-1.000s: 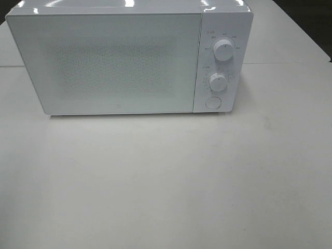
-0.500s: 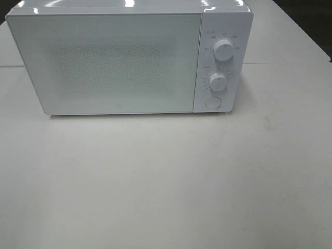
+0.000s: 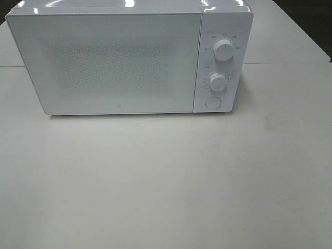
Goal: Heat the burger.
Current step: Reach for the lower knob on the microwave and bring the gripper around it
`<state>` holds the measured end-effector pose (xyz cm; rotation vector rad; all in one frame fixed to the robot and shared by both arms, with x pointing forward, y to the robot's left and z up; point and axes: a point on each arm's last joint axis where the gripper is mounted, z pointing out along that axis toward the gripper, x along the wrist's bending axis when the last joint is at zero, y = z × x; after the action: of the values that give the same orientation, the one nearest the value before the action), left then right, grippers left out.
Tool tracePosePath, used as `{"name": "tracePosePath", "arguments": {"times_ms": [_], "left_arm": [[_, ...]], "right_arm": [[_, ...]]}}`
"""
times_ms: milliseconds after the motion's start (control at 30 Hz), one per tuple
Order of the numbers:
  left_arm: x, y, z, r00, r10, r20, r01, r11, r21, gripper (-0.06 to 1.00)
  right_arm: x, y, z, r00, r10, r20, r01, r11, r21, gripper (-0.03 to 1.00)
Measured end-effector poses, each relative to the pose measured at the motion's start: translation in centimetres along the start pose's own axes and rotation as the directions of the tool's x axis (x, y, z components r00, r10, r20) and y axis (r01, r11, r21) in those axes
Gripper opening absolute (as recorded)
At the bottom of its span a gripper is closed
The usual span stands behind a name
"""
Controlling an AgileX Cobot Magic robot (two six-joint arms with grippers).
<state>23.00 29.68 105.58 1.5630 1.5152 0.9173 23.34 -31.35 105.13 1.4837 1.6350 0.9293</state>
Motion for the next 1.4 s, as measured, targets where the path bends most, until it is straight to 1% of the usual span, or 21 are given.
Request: {"name": "tracePosePath", "arguments": {"times_ms": [1133,1367,1400], "left_arm": [[0.0,0.0,0.0,1.0,0.0,0.0,0.0,1.0,-0.001,0.99],[0.0,0.0,0.0,1.0,0.0,0.0,0.0,1.0,-0.001,0.99],[0.0,0.0,0.0,1.0,0.0,0.0,0.0,1.0,-0.002,0.99]], "right_arm": [[0.0,0.0,0.0,1.0,0.0,0.0,0.0,1.0,0.0,0.75],[0.0,0.9,-0.1,1.0,-0.001,-0.005,0.001,0.999,-0.044,0.75],[0.2,1.5,0.3,1.0,-0.005,-0.009,0.005,0.998,-0.058,0.75]]}}
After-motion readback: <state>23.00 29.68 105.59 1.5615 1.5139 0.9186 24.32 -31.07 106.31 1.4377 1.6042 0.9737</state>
